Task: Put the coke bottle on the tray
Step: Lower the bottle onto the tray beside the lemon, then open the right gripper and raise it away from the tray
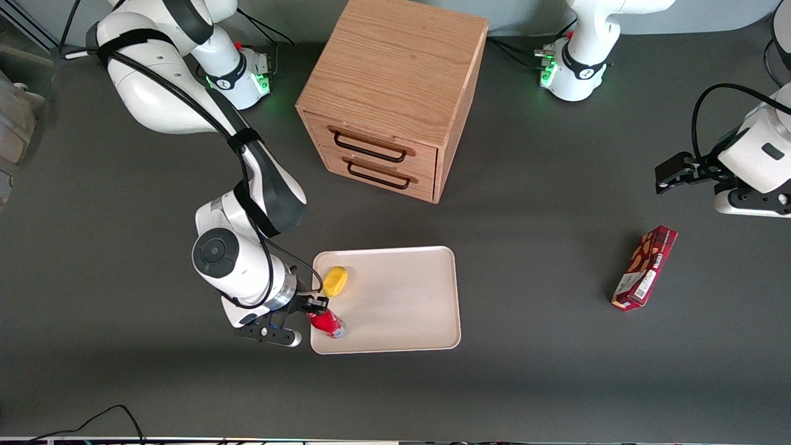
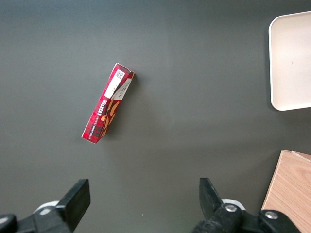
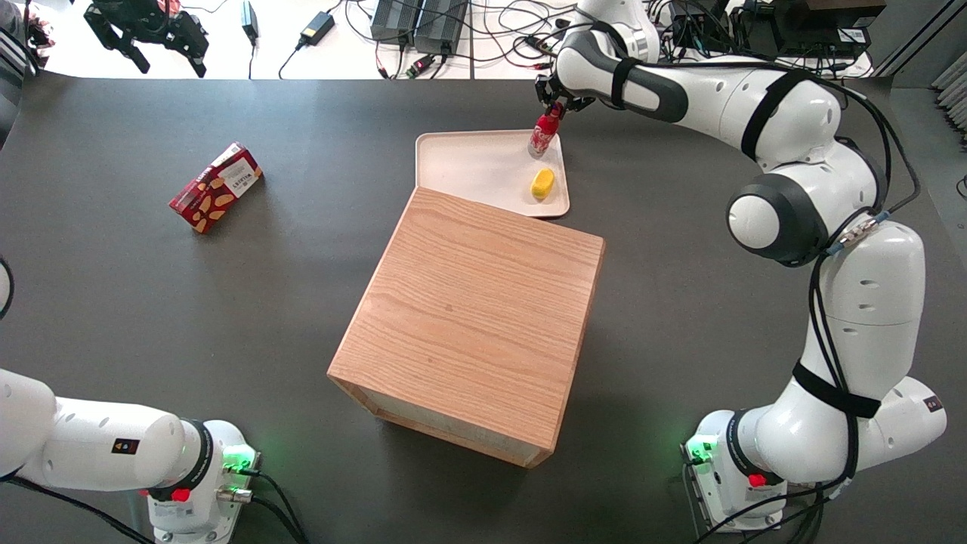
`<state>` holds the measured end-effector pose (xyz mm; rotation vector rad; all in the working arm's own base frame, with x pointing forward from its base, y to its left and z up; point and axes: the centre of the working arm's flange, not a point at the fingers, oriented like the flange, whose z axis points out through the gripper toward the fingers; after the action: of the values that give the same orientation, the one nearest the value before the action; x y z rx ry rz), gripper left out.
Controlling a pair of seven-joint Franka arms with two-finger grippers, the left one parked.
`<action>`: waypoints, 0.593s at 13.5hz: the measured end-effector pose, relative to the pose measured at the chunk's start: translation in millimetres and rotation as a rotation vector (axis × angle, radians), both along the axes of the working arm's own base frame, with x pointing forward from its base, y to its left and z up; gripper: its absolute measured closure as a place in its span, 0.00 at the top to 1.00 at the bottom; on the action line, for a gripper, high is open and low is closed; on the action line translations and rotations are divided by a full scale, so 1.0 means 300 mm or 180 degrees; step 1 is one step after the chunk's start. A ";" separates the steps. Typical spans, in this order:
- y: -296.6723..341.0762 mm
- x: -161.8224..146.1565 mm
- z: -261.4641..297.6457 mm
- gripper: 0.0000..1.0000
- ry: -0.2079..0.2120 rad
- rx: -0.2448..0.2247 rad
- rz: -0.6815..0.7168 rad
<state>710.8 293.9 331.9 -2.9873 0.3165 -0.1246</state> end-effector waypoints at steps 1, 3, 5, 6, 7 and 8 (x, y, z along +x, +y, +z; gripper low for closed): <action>-0.004 0.001 -0.002 0.31 0.0001 -0.0005 -0.0012; -0.013 0.006 -0.001 0.32 -0.0003 -0.0004 -0.0036; -0.019 0.014 0.024 0.47 -0.0069 0.0023 -0.0058; -0.018 0.018 0.054 0.58 -0.0116 0.0041 -0.0065; -0.017 0.020 0.099 0.69 -0.0176 0.0061 -0.0072; -0.018 0.021 0.157 0.78 -0.0253 0.0083 -0.0076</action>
<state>717.1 288.7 379.1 -2.9439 0.3418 -0.2389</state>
